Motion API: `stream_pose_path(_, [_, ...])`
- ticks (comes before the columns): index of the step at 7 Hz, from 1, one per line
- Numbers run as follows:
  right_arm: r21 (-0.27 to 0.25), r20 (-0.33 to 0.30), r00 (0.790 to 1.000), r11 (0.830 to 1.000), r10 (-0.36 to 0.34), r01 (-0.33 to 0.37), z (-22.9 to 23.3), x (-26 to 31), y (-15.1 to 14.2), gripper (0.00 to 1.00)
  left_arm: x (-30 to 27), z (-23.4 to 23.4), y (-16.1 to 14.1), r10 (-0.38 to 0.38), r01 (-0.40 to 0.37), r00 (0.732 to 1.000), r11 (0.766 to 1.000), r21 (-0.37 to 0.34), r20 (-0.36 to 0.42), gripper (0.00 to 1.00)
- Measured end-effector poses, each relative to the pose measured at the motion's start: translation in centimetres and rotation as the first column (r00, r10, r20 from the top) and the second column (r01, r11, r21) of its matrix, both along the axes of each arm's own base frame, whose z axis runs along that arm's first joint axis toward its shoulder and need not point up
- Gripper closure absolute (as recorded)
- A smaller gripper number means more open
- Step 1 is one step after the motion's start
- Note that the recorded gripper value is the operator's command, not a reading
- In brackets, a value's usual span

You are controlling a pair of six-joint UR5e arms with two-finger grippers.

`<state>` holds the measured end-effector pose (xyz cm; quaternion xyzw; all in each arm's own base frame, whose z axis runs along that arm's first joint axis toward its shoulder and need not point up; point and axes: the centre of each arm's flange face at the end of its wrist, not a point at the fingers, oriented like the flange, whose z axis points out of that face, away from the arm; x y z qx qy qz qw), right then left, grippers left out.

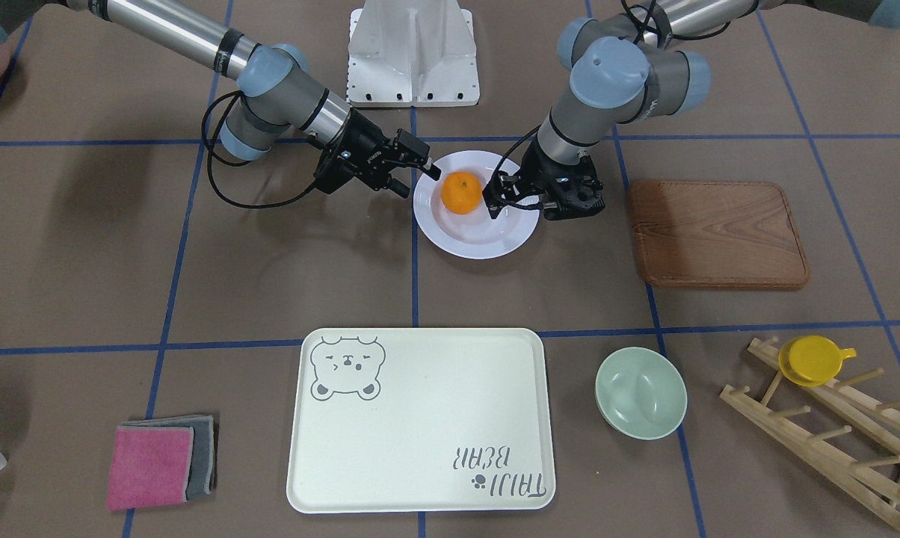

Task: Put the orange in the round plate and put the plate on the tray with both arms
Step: 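Release the orange onto the white plate while the right gripper grips its rim, then carry the plate onto the cream tray with the right gripper while the left withdraws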

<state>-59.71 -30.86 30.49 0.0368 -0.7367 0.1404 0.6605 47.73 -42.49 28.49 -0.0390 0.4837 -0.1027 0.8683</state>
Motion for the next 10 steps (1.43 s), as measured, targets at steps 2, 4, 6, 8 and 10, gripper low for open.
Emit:
stream_pose_path(2, [0.004, 0.016, 1.000, 1.000, -0.003, 0.003, -1.0, -0.4, 0.1, 0.37, -0.3, 0.0, -0.1, -0.002, 0.002, 1.000, 1.000, 0.003, -0.002, 0.03])
stream_pose_path(4, [0.006, 0.028, 1.000, 1.000, 0.000, 0.000, -1.7, -0.5, 0.1, 0.60, -1.3, 0.4, -0.2, 0.000, 0.000, 1.000, 1.000, 0.004, -0.003, 0.03])
stream_pose_path(6, [0.006, 0.046, 0.999, 1.000, 0.006, -0.007, -2.6, -0.5, 0.0, 0.90, -2.8, 1.2, -0.1, 0.016, -0.016, 1.000, 0.999, 0.032, 0.001, 0.03])
stream_pose_path(8, [0.005, 0.067, 0.998, 1.000, 0.016, -0.017, -3.6, -0.1, -0.4, 1.00, -5.5, 2.1, -1.3, 0.036, -0.036, 0.999, 0.998, 0.058, -0.003, 0.03])
stream_pose_path(10, [-0.006, 0.091, 0.995, 0.999, 0.033, -0.033, -4.9, 0.0, -0.9, 1.00, -9.9, 3.4, -2.3, 0.059, -0.058, 0.998, 0.992, 0.115, -0.003, 0.03])
